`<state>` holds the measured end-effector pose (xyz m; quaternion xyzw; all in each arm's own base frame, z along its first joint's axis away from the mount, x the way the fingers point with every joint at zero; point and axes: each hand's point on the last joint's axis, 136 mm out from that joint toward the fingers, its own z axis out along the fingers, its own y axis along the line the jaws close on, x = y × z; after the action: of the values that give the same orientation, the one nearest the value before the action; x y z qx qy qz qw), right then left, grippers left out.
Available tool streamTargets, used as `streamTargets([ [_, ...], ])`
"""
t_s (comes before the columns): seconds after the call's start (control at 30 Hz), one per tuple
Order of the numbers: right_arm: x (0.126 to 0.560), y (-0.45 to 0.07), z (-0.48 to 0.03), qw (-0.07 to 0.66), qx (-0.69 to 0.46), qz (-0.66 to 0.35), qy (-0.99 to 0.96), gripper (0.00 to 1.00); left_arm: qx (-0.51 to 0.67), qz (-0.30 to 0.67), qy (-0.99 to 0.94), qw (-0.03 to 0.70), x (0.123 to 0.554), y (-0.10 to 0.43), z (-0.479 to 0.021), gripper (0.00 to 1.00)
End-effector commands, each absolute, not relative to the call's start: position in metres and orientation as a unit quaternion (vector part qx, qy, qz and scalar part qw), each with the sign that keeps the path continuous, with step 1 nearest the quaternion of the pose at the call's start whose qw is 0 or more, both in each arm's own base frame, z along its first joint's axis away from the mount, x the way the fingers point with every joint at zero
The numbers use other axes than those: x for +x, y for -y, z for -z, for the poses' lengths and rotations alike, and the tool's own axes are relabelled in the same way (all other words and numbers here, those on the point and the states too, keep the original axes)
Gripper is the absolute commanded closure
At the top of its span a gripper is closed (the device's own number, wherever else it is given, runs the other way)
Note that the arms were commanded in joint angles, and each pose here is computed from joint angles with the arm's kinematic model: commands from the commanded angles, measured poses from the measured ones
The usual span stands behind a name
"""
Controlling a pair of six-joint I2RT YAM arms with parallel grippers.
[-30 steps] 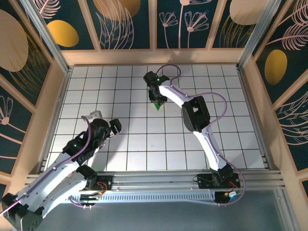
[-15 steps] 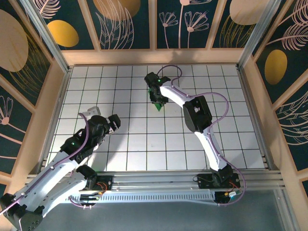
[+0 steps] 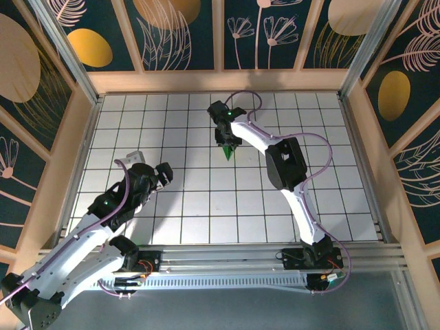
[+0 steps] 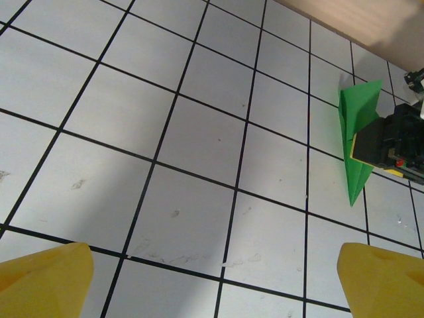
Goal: Fold a paper plane with a square sheet of paper (fold left side to right side)
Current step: Place the paper plane at the top-center of the table.
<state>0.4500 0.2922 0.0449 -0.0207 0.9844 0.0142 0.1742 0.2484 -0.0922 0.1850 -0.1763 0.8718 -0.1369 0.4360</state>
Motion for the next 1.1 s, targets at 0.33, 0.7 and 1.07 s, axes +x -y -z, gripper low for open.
streamTargets([
  [0.33,0.427,-0.286,-0.122,0.217,-0.046,-0.014,-0.975,0.53,-0.186,0.139,-0.855,0.464,0.260,0.092,-0.205,0.01],
  [0.7,0.372,-0.227,-0.206,0.325,-0.034,-0.079,-0.942,0.34,-0.187,0.071,-0.829,0.522,0.292,0.078,-0.233,0.01],
  [1.07,0.334,-0.082,-0.209,0.449,0.078,-0.104,-0.884,0.11,-0.265,0.019,-0.808,0.526,0.331,0.002,-0.206,0.01],
])
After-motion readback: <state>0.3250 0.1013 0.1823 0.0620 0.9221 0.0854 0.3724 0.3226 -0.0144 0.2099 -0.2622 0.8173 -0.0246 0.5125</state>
